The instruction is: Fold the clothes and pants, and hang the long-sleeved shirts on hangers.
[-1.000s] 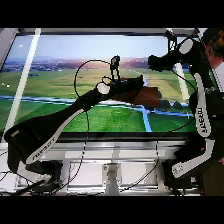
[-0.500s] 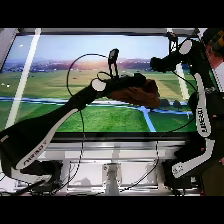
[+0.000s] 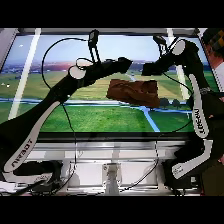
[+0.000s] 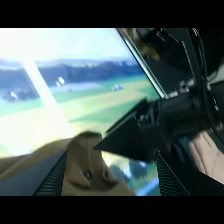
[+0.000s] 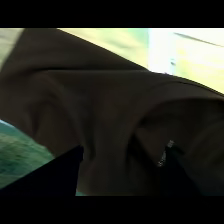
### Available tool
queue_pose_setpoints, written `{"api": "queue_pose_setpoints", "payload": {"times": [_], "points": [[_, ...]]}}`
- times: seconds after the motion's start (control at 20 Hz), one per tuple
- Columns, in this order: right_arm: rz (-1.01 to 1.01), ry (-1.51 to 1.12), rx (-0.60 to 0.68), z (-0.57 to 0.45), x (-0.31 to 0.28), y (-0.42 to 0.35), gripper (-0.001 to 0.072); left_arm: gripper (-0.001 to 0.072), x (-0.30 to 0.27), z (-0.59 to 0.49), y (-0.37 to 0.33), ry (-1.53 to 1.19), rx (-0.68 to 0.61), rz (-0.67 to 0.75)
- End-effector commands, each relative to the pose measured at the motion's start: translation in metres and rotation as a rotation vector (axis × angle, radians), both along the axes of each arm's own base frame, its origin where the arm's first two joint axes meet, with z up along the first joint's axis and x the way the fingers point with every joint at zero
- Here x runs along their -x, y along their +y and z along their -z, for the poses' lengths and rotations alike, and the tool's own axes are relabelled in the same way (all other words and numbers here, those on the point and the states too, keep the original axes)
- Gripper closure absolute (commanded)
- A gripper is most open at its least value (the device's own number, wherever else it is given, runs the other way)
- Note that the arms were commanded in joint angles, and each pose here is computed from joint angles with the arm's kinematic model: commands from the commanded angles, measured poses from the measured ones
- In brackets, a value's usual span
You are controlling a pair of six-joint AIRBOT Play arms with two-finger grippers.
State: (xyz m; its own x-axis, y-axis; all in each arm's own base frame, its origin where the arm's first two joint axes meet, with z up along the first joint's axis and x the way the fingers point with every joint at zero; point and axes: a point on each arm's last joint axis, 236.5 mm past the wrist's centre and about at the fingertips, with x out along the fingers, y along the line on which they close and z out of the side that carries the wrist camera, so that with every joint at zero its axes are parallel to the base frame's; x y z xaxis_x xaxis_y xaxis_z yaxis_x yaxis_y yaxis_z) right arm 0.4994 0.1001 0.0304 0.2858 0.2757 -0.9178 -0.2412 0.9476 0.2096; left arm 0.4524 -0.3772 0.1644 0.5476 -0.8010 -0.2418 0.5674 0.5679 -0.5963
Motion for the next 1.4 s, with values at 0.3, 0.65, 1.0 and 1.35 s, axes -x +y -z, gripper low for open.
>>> {"api": "queue_pose_setpoints", "payload": {"times": [0.3,0.65,1.0,1.35], "points": [[0.185,0.346,-0.170,0.048,0.074,-0.114,0.0139,0.0095,0.017,0.006,0.004,0.048,-0.008,0.111],[0.405,0.326,-0.460,0.098,0.076,-0.119,0.0008,0.0095,0.021,0.009,0.002,0.059,-0.011,0.132],[0.459,0.238,-0.527,0.116,0.040,-0.078,0.0009,0.0095,0.021,0.009,0.002,0.060,-0.011,0.132],[0.606,0.247,-0.466,0.140,0.025,-0.076,0.0005,0.0095,0.023,0.010,0.001,0.062,-0.013,0.142]]}}
